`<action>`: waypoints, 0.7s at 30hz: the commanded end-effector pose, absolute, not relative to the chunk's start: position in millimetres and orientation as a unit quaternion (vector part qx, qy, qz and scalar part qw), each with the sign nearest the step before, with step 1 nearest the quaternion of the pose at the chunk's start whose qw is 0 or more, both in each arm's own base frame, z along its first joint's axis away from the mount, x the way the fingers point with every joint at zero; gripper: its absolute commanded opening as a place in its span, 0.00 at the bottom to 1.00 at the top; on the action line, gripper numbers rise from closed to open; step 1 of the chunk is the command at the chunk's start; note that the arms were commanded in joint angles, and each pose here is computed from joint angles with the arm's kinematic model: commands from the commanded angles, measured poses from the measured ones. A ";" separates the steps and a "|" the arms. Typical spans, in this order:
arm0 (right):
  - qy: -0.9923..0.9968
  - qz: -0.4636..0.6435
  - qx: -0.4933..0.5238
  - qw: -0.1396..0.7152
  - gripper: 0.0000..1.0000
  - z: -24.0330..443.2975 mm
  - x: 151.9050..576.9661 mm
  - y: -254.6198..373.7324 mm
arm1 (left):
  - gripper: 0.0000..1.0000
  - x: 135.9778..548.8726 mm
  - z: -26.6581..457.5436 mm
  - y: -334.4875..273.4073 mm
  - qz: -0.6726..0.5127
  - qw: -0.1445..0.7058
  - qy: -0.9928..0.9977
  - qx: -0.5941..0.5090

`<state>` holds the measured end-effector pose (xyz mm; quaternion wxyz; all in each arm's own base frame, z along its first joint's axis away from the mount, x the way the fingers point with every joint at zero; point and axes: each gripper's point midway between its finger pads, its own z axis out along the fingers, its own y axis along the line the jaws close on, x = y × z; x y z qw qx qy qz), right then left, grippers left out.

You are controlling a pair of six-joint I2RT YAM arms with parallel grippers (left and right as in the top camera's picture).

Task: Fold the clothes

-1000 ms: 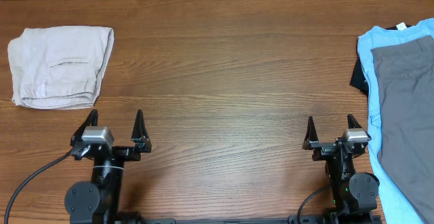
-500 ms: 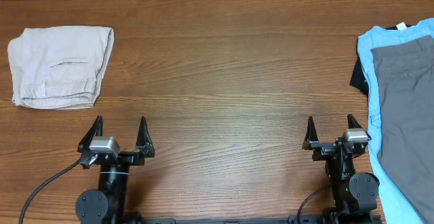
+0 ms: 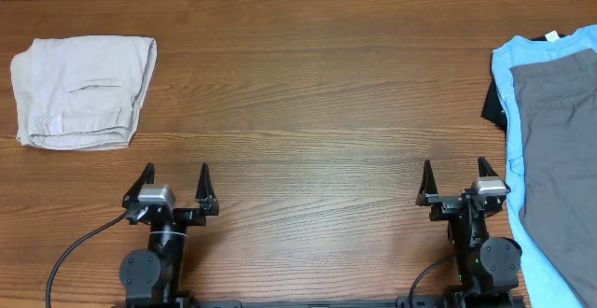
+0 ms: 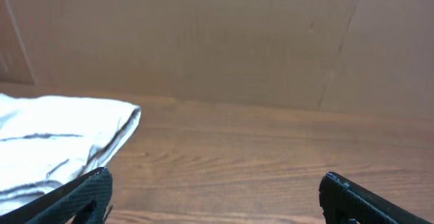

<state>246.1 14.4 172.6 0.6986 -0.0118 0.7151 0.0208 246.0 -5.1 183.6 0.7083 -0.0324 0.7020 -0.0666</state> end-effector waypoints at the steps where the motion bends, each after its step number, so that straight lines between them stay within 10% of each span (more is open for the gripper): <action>1: 0.713 0.020 -0.007 0.701 1.00 171.3 246.1 13.5 | 1.00 246.6 170.9 -1.6 -0.064 0.699 0.711 -0.045; 21: 0.713 0.020 -0.007 0.701 1.00 171.3 246.1 13.5 | 1.00 245.9 157.7 -8.7 -0.073 0.678 0.730 -0.037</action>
